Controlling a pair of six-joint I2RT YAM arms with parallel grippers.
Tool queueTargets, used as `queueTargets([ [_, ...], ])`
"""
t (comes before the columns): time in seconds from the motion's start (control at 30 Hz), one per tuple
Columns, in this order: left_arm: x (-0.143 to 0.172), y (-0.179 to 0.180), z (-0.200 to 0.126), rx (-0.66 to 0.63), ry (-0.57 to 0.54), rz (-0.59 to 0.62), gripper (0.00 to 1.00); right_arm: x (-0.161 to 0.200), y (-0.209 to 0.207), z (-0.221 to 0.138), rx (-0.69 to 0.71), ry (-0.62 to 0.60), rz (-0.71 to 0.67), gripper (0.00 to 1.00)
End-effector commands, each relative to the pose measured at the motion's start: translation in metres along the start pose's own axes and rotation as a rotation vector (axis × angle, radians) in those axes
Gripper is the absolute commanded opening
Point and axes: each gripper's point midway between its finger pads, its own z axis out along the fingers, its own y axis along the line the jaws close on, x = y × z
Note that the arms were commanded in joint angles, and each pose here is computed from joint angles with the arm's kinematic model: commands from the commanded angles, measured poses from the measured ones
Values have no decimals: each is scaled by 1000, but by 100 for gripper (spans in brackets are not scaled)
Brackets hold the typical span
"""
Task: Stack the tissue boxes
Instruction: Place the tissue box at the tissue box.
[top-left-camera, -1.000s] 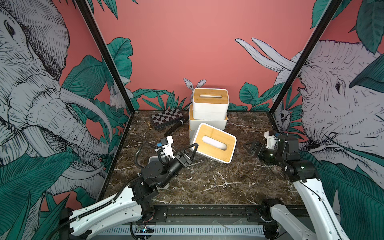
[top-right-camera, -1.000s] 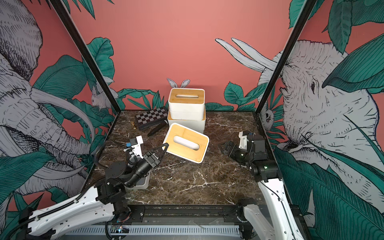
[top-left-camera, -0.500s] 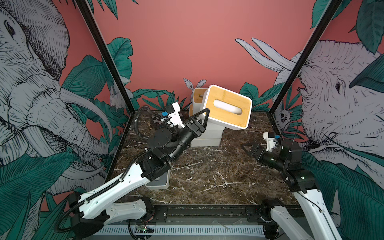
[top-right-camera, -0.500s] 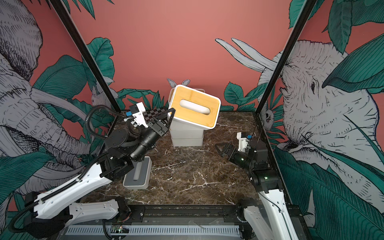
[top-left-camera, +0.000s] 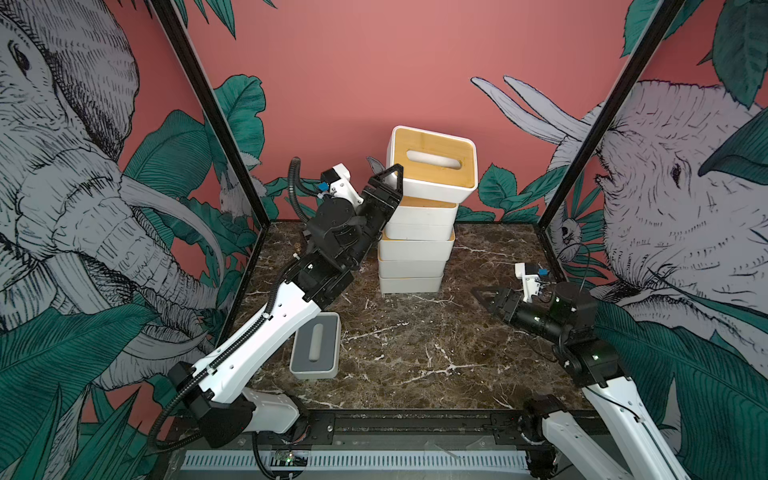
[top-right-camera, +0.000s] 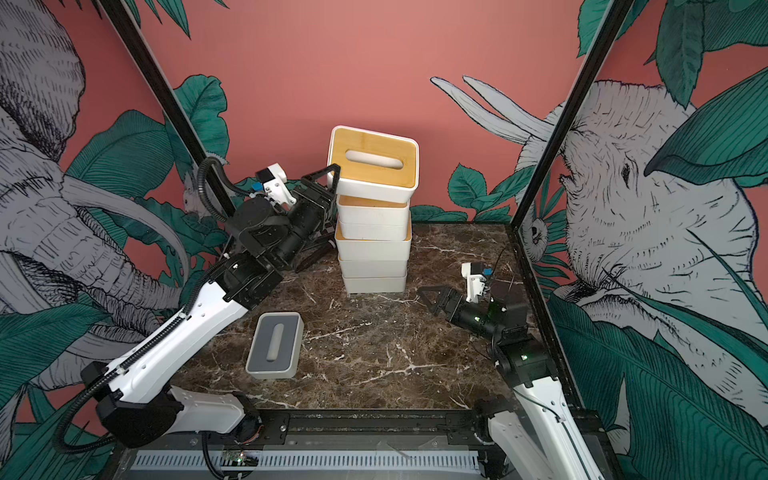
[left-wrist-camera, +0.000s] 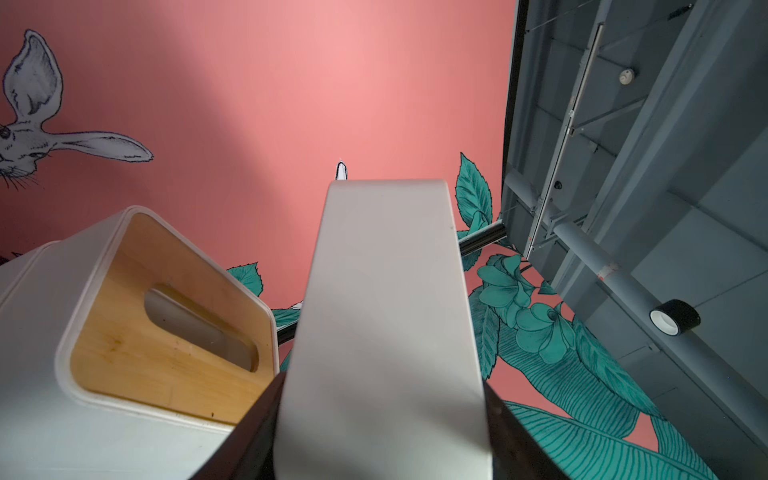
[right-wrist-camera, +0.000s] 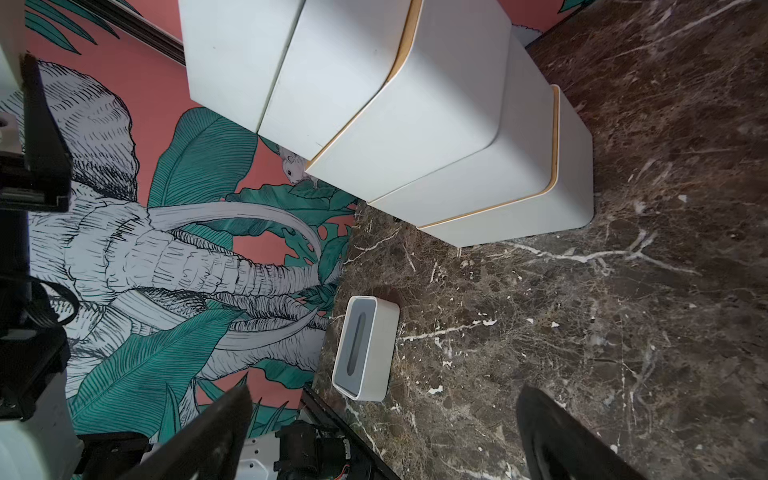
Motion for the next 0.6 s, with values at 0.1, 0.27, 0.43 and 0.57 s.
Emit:
queueTargets([
  [0.1, -20, -23, 8, 45, -8, -102, 43, 4, 2, 1, -31, -6, 4, 99],
  [0.27, -20, -14, 14, 10, -13, -102, 45, 9, -5, 1, -10, 7, 14, 99],
  [0.43, -30, 2, 20, -42, -23, -106, 46, 11, -7, 3, -11, 11, 36, 99],
  [0.57, -31, 9, 18, -65, -31, -102, 46, 11, -8, 3, -6, 9, 33, 99],
])
